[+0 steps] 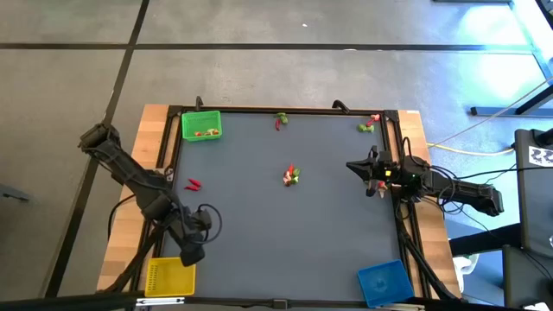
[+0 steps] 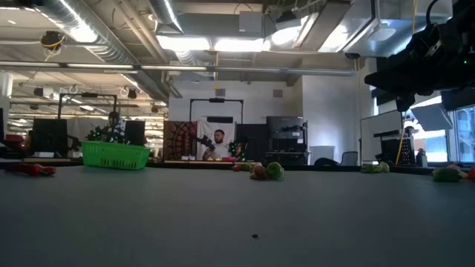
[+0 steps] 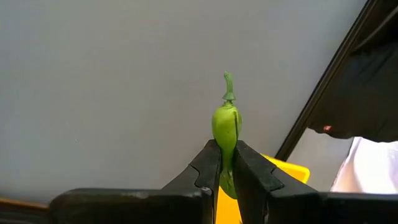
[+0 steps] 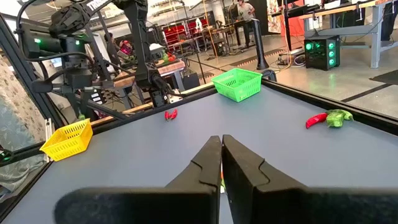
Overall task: Sort produce into baskets
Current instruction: Put the green chili pepper into the yellow bin
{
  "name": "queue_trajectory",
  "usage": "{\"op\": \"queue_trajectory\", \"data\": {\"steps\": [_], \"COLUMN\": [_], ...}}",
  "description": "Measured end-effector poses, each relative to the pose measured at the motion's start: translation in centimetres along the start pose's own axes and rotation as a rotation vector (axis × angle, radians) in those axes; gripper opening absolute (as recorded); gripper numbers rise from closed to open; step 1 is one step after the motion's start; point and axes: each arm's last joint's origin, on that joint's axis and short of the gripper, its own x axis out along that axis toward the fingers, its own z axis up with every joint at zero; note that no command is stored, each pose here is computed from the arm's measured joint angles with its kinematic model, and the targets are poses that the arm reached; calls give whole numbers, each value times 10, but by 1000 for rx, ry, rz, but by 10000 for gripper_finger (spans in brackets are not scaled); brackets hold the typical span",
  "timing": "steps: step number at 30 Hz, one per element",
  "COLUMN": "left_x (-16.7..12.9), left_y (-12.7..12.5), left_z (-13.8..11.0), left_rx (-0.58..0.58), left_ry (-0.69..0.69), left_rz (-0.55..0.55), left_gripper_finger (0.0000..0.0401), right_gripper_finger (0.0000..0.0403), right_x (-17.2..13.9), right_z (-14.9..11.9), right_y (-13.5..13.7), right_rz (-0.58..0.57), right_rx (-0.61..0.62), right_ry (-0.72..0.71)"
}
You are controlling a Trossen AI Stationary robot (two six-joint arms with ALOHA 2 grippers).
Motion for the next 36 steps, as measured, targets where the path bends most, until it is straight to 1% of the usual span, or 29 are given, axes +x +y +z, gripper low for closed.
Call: {"op": "queue_trajectory", "data": {"steps": [16, 27, 31, 36], "left_x": [2, 4, 10, 22], "left_y": [-7, -10, -16, -25], "left_z": [-33, -48, -53, -58], "left_rx": [-123, -162, -160, -155], "left_ry": [51, 74, 81, 149], "left_rz": [3, 4, -14, -28], "left_gripper_finger": [31, 31, 31, 31], "right_gripper_finger": [17, 17, 17, 17], "right_x": [0, 0, 0, 0], "right_z": [0, 0, 0, 0], "right_y": [0, 0, 0, 0], "right_rz": [7, 7, 7, 7], "right_rx": [0, 0, 0, 0], "right_ry": [3, 4, 5, 5]}}
